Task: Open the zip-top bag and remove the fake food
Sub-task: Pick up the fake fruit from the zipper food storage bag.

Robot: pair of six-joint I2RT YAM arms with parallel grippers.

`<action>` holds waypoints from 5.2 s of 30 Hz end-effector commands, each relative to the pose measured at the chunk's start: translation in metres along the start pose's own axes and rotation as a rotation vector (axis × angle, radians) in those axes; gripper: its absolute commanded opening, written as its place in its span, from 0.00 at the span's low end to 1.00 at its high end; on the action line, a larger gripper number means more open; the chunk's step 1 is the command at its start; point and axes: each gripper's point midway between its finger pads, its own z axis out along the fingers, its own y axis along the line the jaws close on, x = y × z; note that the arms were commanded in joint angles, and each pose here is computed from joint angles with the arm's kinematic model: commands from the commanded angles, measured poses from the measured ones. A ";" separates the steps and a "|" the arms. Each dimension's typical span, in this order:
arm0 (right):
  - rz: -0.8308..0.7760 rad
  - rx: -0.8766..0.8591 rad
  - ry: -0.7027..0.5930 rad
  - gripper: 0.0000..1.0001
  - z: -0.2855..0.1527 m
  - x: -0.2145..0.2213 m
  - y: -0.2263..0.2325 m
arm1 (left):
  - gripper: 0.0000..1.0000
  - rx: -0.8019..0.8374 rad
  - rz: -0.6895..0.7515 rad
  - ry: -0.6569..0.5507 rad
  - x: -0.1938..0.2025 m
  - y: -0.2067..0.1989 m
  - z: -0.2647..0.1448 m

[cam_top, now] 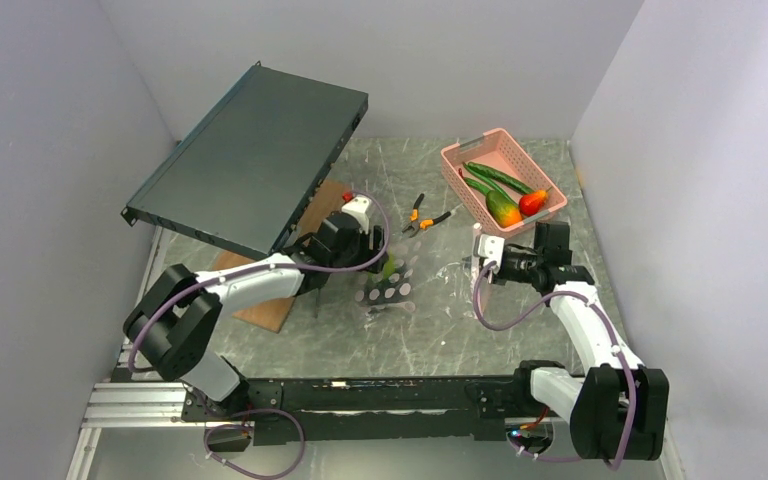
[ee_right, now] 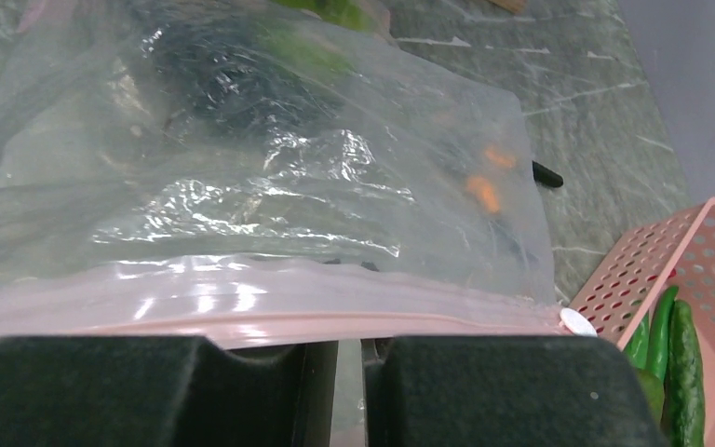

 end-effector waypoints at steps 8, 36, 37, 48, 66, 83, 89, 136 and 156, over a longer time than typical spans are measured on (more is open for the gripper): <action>0.011 0.028 0.024 0.15 0.008 0.007 -0.009 | 0.73 0.087 -0.091 0.026 -0.019 -0.003 0.029; -0.054 -0.240 -0.001 0.34 0.030 0.005 0.053 | 0.02 0.404 -0.213 0.122 0.036 -0.044 0.017; -0.052 -0.250 -0.010 0.36 0.030 0.003 0.055 | 0.00 0.408 -0.215 0.115 0.034 -0.045 0.015; 0.024 -0.323 -0.003 0.43 0.048 -0.004 0.076 | 0.00 0.460 -0.230 0.089 0.021 -0.073 0.019; 0.010 -0.304 0.091 0.40 0.059 0.007 0.073 | 0.48 0.363 -0.051 0.016 -0.026 -0.083 -0.009; -0.103 -0.431 0.029 0.29 0.047 0.005 0.101 | 0.55 0.207 0.031 0.078 0.029 -0.073 -0.062; -0.168 -0.467 0.033 0.42 0.052 0.006 0.109 | 0.58 0.151 -0.073 0.099 0.066 -0.050 -0.067; -0.270 -0.584 0.113 0.41 0.074 0.009 0.137 | 0.00 0.344 -0.212 0.247 0.120 -0.060 -0.029; -0.332 -0.592 0.293 0.40 0.089 0.040 0.142 | 0.00 0.378 -0.213 0.248 0.116 -0.069 -0.026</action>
